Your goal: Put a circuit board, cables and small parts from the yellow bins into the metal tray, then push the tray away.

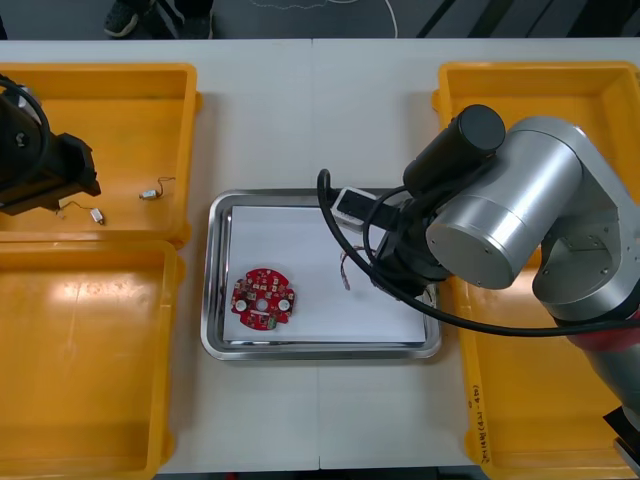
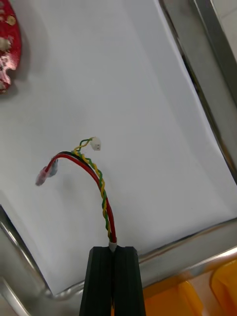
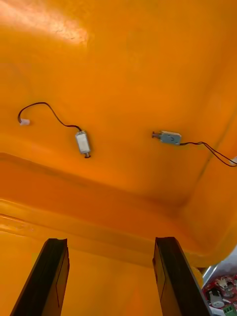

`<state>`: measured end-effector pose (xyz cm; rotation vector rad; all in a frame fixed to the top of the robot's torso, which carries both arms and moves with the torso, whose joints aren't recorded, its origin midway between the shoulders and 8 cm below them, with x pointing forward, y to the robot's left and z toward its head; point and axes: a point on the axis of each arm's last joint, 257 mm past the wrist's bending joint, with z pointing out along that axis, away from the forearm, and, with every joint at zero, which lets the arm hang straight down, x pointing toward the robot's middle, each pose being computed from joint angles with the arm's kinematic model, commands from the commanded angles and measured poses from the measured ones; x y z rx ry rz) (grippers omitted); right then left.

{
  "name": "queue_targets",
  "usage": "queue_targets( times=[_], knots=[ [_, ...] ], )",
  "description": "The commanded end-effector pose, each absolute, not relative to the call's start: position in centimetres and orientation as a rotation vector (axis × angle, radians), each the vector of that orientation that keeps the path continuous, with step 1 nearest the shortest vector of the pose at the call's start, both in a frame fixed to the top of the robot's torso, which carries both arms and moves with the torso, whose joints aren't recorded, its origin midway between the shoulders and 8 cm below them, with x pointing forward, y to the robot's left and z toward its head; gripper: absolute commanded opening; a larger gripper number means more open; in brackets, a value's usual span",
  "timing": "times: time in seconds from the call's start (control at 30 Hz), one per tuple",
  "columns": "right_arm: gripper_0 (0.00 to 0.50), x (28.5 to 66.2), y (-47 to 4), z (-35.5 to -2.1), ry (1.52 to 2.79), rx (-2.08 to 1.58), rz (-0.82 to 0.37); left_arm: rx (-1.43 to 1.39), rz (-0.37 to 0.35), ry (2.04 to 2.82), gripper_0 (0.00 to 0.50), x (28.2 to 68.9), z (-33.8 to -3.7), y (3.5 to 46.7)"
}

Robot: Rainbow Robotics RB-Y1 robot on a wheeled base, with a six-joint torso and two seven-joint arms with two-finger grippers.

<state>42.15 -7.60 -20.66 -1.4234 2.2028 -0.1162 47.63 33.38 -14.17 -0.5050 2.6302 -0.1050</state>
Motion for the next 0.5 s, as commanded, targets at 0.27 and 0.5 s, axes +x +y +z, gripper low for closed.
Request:
queue_targets(
  times=[0.27, 0.5],
  knots=[
    [0.000, 41.9, -5.2, -20.1, 2.034, -1.637, -0.214, -0.686, -0.094, 2.516, 0.500, 50.9, -10.5, 38.1],
    [0.000, 41.9, -5.2, -22.3, 2.024, -1.701, -0.222, -0.677, -0.094, 2.515, 0.500, 52.0, -11.3, 39.1]
  ],
)
